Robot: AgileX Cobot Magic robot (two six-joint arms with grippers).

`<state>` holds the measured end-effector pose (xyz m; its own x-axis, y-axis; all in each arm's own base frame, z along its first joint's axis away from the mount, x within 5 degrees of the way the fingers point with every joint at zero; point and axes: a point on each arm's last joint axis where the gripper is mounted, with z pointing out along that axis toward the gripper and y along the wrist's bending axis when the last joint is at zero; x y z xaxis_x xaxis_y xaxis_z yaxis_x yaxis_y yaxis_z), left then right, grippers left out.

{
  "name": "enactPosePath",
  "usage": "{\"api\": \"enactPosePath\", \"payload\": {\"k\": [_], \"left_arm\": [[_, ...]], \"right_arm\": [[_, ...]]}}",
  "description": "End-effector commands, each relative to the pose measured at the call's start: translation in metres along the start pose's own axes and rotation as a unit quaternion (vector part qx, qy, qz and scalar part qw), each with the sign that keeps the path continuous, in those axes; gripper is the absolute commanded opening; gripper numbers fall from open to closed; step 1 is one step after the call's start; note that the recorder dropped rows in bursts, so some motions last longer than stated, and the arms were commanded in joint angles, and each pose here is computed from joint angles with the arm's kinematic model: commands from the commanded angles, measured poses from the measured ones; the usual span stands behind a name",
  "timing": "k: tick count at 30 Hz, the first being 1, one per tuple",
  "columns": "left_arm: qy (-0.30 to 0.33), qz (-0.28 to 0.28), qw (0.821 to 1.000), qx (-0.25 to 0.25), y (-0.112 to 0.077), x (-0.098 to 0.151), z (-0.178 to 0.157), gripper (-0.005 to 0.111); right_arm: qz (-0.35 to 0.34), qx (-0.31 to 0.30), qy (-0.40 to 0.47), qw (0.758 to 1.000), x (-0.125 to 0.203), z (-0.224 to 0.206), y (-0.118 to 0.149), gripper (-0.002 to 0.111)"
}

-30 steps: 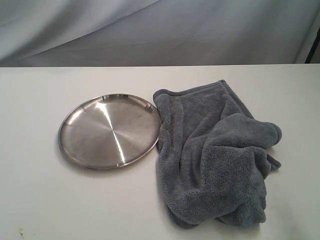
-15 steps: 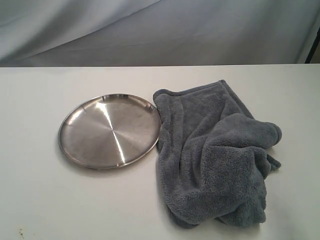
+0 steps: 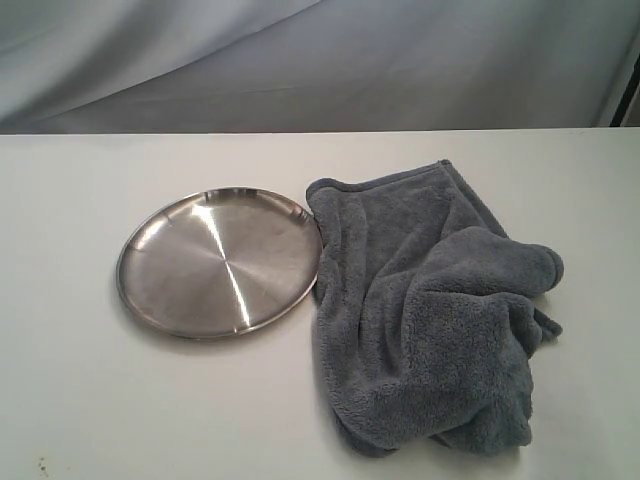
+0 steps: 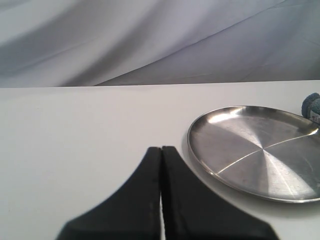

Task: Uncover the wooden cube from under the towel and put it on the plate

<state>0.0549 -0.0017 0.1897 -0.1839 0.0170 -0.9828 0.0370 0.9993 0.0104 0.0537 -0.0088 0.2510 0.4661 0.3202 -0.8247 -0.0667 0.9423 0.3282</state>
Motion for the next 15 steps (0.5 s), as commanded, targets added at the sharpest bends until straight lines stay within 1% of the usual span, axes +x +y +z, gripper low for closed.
{"api": "enactPosePath", "payload": {"k": [1, 2, 3, 4, 5, 6, 7, 8, 9, 10, 11, 12, 13, 14, 15], "left_arm": [[-0.003, -0.004, 1.000, -0.001, 0.000, 0.001, 0.000, 0.000], [-0.003, -0.004, 1.000, -0.001, 0.000, 0.001, 0.000, 0.000], [-0.003, -0.004, 1.000, -0.001, 0.000, 0.001, 0.000, 0.000], [-0.003, -0.004, 1.000, -0.001, 0.000, 0.001, 0.000, 0.000], [-0.003, -0.004, 1.000, -0.001, 0.000, 0.001, 0.000, 0.000], [-0.003, -0.004, 1.000, -0.001, 0.000, 0.001, 0.000, 0.000], [-0.003, -0.004, 1.000, -0.001, 0.000, 0.001, 0.000, 0.000], [-0.003, -0.004, 1.000, -0.001, 0.000, 0.001, 0.000, 0.000], [-0.003, -0.004, 1.000, -0.001, 0.000, 0.001, 0.000, 0.000], [-0.003, -0.004, 1.000, -0.001, 0.000, 0.001, 0.000, 0.000], [-0.003, -0.004, 1.000, -0.001, 0.000, 0.001, 0.000, 0.000], [-0.003, -0.004, 1.000, -0.001, 0.000, 0.001, 0.000, 0.000], [-0.003, -0.004, 1.000, -0.001, 0.000, 0.001, 0.000, 0.000], [-0.003, -0.004, 1.000, -0.001, 0.000, 0.001, 0.000, 0.000], [-0.003, -0.004, 1.000, -0.001, 0.000, 0.001, 0.000, 0.000]], "right_arm": [[-0.002, -0.053, -0.033, 0.998, -0.023, 0.007, 0.016, 0.000], [-0.015, -0.067, -0.036, 0.997, -0.029, 0.008, 0.021, 0.000], [-0.075, -0.084, -0.016, 0.994, -0.046, 0.014, 0.032, 0.000], [-0.094, -0.081, 0.004, 0.992, -0.053, 0.018, 0.036, 0.000], [-0.104, -0.049, 0.062, 0.991, -0.070, 0.029, 0.039, 0.000], [-0.102, -0.025, 0.089, 0.991, -0.076, 0.037, 0.039, 0.000], [-0.110, 0.014, 0.128, 0.986, -0.090, 0.051, 0.039, 0.000], [-0.120, 0.029, 0.156, 0.980, -0.094, 0.058, 0.039, 0.000], [-0.148, 0.027, 0.238, 0.959, -0.094, 0.071, 0.043, 0.000], [-0.169, -0.026, 0.335, 0.927, -0.088, 0.085, 0.054, 0.000], [-0.168, -0.068, 0.389, 0.903, -0.082, 0.092, 0.062, 0.000], [-0.136, -0.145, 0.472, 0.859, -0.069, 0.108, 0.080, 0.000], [-0.111, -0.181, 0.507, 0.836, -0.061, 0.114, 0.088, 0.000], [-0.074, -0.237, 0.552, 0.796, -0.046, 0.125, 0.101, 0.000], [-0.061, -0.259, 0.571, 0.777, -0.034, 0.133, 0.105, 0.000]]}}
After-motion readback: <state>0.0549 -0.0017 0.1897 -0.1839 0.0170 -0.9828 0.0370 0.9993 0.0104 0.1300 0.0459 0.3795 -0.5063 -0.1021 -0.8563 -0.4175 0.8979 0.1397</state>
